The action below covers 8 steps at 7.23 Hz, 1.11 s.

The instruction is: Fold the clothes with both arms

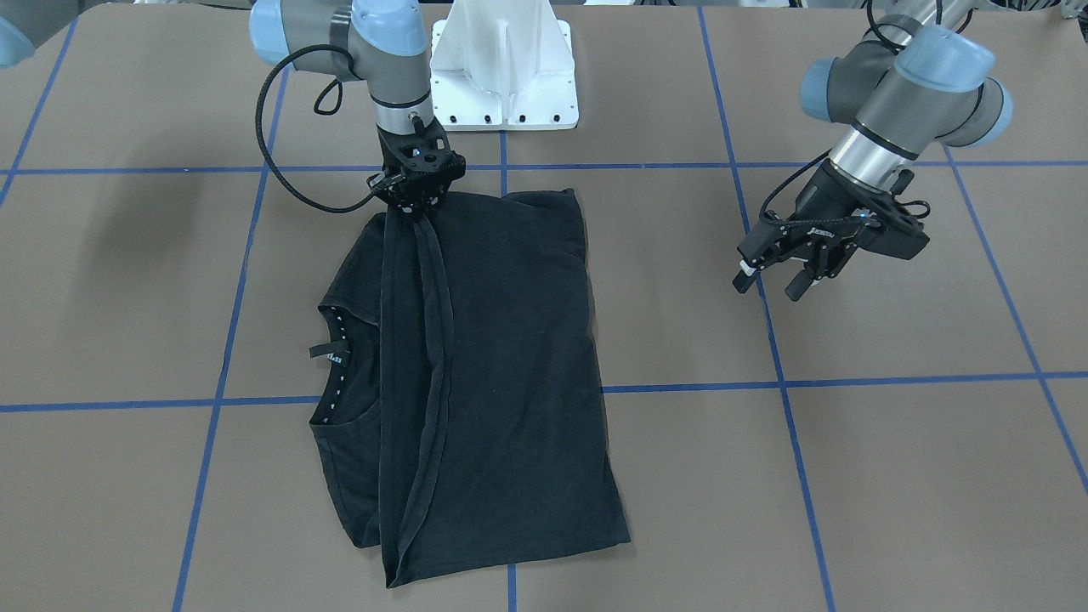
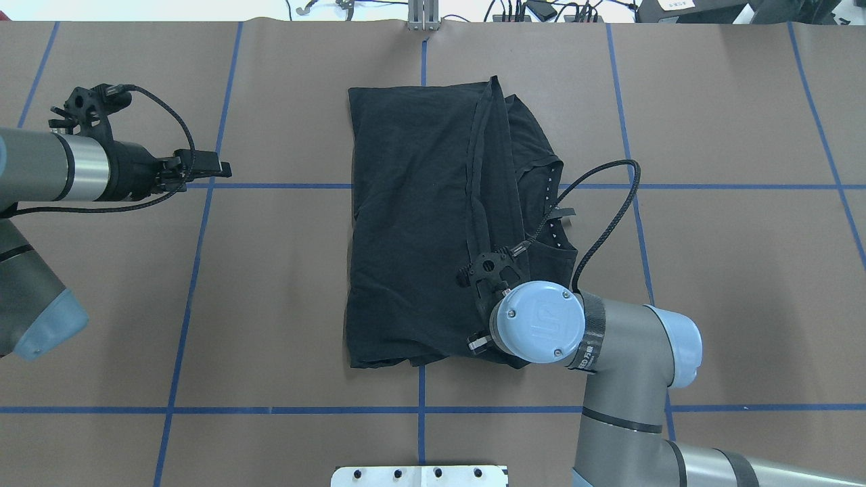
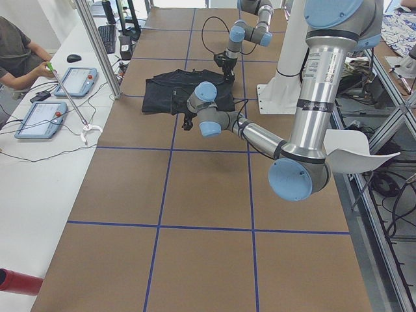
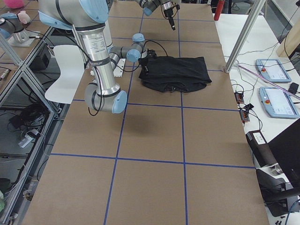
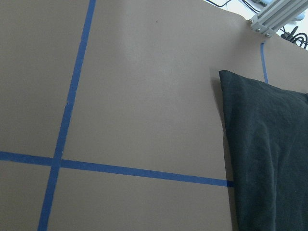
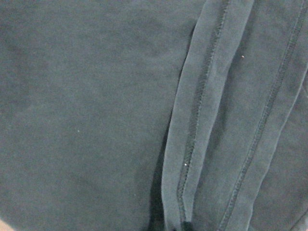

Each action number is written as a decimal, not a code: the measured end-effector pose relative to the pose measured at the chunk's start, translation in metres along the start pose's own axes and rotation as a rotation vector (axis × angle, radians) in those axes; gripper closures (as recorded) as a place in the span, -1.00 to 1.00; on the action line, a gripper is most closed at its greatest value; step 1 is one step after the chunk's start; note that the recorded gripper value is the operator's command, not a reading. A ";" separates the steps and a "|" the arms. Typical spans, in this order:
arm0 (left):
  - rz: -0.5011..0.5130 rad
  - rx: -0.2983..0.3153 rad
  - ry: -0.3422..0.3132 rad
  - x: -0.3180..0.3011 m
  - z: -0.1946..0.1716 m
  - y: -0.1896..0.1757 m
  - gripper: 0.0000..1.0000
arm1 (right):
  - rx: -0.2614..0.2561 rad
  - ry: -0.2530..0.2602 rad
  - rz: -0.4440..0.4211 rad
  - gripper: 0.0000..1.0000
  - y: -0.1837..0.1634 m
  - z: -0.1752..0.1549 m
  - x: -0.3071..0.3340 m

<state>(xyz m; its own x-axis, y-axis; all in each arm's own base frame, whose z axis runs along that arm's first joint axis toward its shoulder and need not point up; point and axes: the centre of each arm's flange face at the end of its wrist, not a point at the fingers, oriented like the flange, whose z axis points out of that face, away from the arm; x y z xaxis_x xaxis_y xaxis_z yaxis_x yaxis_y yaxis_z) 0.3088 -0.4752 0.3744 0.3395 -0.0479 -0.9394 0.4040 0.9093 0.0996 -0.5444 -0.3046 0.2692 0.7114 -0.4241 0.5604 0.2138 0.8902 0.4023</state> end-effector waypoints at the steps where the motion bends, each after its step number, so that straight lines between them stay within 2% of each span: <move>1: 0.000 0.000 0.000 0.000 0.000 0.000 -1.00 | 0.001 -0.001 0.000 1.00 0.000 0.000 0.000; 4: 0.000 0.001 0.003 0.001 -0.001 0.000 -1.00 | 0.013 -0.017 0.013 1.00 -0.007 -0.016 0.008; 5: 0.001 0.002 0.006 0.002 -0.002 0.000 -1.00 | 0.007 -0.009 0.030 1.00 -0.002 -0.025 0.024; 7: 0.003 0.005 0.014 0.006 -0.005 0.001 -1.00 | -0.047 0.040 0.144 1.00 0.045 -0.021 0.061; 8: 0.003 0.005 0.016 0.006 -0.006 0.001 -1.00 | -0.066 0.041 0.192 0.26 0.060 -0.020 0.057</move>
<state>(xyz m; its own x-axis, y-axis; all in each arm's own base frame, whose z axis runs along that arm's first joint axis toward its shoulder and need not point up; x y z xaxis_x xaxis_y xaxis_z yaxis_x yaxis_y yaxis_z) 0.3064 -0.4726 0.3666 0.3275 -0.0389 -0.9441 0.4073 0.9074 0.1039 -0.4779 -0.2725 0.3110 0.7700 -0.2392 0.5915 0.1136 0.9636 0.2419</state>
